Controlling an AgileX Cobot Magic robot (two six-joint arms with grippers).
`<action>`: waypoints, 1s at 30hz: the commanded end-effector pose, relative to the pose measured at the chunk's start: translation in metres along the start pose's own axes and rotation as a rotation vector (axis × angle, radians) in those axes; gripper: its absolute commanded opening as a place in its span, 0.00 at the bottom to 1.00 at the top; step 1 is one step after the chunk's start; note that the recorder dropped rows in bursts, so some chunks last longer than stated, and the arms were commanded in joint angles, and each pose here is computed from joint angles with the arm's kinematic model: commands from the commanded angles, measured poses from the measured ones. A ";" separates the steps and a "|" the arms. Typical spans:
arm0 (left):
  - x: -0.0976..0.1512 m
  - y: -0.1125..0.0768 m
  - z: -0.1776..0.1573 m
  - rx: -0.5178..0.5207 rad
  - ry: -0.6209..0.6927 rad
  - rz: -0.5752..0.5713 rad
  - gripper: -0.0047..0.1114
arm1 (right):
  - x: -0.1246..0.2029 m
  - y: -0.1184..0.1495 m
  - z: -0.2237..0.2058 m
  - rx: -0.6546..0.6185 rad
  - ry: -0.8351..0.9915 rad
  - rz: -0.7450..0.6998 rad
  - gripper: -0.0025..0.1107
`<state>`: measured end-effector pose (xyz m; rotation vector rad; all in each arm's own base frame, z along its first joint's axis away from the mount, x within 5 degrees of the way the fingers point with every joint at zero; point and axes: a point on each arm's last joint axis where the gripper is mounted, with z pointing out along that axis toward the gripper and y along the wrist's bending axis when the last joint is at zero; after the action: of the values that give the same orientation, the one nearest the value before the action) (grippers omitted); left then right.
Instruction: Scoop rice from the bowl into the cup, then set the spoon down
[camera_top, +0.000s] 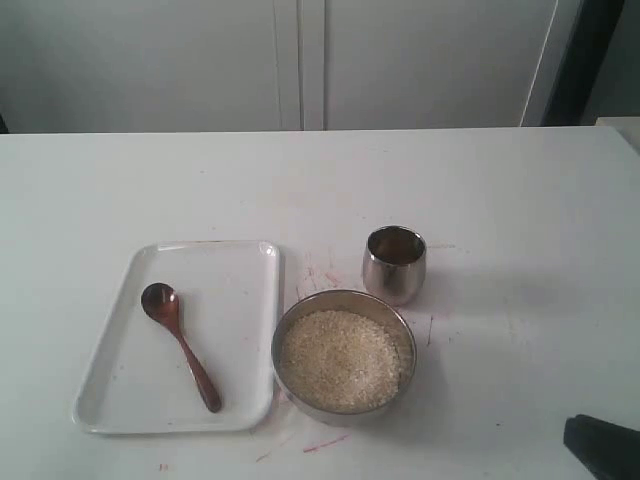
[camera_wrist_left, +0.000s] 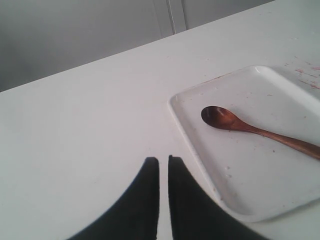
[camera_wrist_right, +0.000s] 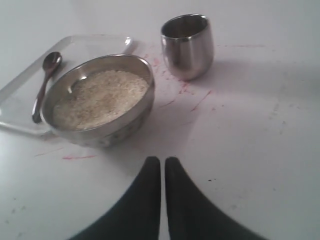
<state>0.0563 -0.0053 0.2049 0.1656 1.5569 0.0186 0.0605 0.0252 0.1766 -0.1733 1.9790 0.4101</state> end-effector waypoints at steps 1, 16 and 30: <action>-0.001 0.000 0.000 -0.002 -0.007 -0.005 0.16 | -0.001 -0.007 0.000 0.093 -0.027 0.021 0.06; -0.001 0.000 0.000 -0.002 -0.007 -0.005 0.16 | -0.003 -0.026 -0.005 0.362 -0.086 0.132 0.06; -0.001 0.000 0.000 -0.002 -0.007 -0.005 0.16 | -0.003 -0.030 -0.007 0.422 -0.099 0.157 0.06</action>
<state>0.0563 -0.0053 0.2049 0.1656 1.5569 0.0186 0.0654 -0.0043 0.1766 0.2797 1.9453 0.1102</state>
